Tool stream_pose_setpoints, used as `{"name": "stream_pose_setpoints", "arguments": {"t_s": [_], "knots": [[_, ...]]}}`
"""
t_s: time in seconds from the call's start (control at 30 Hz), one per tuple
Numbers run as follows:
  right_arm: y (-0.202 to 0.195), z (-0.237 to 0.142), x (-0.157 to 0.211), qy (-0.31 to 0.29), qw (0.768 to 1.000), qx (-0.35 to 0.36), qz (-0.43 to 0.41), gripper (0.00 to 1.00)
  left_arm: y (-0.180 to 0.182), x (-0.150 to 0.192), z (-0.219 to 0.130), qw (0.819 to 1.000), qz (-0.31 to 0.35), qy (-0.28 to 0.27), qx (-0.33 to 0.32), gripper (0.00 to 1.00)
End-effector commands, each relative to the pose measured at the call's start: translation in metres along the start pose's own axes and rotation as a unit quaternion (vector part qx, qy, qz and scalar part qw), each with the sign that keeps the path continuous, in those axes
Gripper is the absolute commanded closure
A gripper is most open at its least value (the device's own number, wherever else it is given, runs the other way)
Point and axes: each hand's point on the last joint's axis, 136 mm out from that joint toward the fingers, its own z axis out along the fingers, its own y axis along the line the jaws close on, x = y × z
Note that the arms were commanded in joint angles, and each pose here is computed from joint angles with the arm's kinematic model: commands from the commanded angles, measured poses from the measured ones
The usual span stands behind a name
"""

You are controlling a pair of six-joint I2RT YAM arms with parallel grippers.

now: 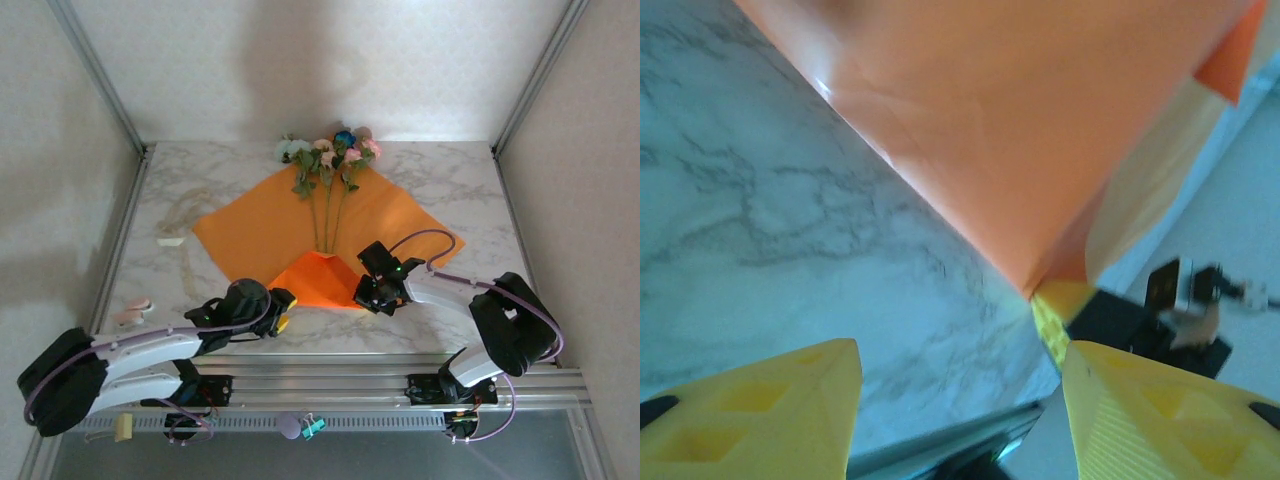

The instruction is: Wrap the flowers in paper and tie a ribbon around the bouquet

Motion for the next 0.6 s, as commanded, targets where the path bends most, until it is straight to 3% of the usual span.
{"name": "stream_pose_setpoints", "arguments": {"t_s": [0.0, 0.17, 0.43, 0.57], "knots": [[-0.022, 0.006, 0.010, 0.025, 0.999, 0.041, 0.021, 0.93, -0.030, -0.010, 0.006, 0.995, -0.045, -0.033, 0.078, 0.48], [-0.031, 0.007, 0.009, 0.033, 0.998, 0.043, 0.037, 0.93, -0.017, -0.017, 0.018, 0.995, -0.040, -0.043, 0.081, 0.58], [-0.028, 0.009, 0.005, 0.036, 0.998, 0.031, 0.050, 0.94, -0.012, -0.017, 0.029, 0.996, -0.017, -0.047, 0.067, 0.62], [-0.028, 0.010, 0.005, 0.038, 0.997, 0.030, 0.053, 0.94, -0.015, -0.017, 0.037, 0.996, -0.008, -0.046, 0.074, 0.76]]}}
